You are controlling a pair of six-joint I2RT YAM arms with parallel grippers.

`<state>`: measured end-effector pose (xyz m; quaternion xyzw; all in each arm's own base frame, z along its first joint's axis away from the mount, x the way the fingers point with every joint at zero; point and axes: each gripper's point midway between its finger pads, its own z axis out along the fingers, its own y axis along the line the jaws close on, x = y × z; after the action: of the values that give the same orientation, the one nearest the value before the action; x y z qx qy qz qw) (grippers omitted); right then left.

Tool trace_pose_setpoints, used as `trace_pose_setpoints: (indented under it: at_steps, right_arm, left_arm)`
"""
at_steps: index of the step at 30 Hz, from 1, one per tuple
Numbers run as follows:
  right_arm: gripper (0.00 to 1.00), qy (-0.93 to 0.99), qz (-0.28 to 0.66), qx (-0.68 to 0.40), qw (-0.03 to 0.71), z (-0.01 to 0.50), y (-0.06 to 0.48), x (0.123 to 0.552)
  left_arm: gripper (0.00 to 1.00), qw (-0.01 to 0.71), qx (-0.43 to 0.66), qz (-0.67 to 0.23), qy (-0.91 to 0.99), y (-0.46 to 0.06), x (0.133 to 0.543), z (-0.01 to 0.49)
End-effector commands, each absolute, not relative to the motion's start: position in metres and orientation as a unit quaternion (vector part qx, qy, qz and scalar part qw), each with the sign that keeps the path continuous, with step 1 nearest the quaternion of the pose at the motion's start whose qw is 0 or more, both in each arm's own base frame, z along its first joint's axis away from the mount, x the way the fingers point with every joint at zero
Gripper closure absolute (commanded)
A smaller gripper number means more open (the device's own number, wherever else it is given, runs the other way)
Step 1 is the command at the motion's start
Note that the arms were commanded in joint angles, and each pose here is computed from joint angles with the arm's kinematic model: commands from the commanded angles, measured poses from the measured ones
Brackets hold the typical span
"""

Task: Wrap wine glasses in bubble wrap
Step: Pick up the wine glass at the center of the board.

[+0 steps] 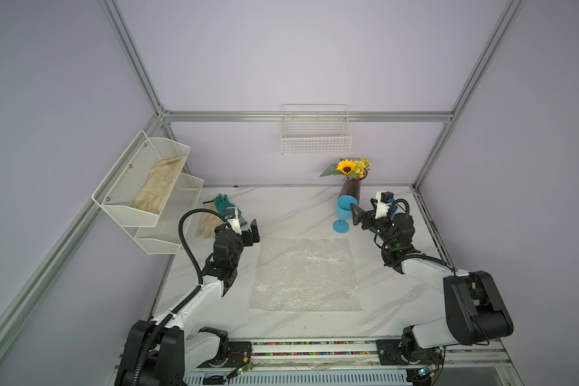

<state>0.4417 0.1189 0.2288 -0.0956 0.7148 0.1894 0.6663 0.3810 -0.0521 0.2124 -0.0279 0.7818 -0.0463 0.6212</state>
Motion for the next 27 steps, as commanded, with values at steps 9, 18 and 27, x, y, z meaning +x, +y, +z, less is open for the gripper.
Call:
trace_pose_setpoints:
  at_steps: [9,18,27]
  right_arm:
    - [0.03,0.692,0.155,-0.159,0.686,0.205,0.135,0.449]
    - [0.03,0.699,0.147,-0.158,0.682,0.196,0.136,0.468]
    - [0.03,0.714,0.149,-0.146,0.668,0.187,0.139,0.493]
  left_arm:
    - [0.0,0.657,0.04,-0.102,0.746,-0.083,0.384,0.257]
    - [0.0,0.667,0.049,-0.1,0.736,-0.084,0.382,0.265]
    - [0.0,0.672,0.056,-0.102,0.731,-0.085,0.378,0.27]
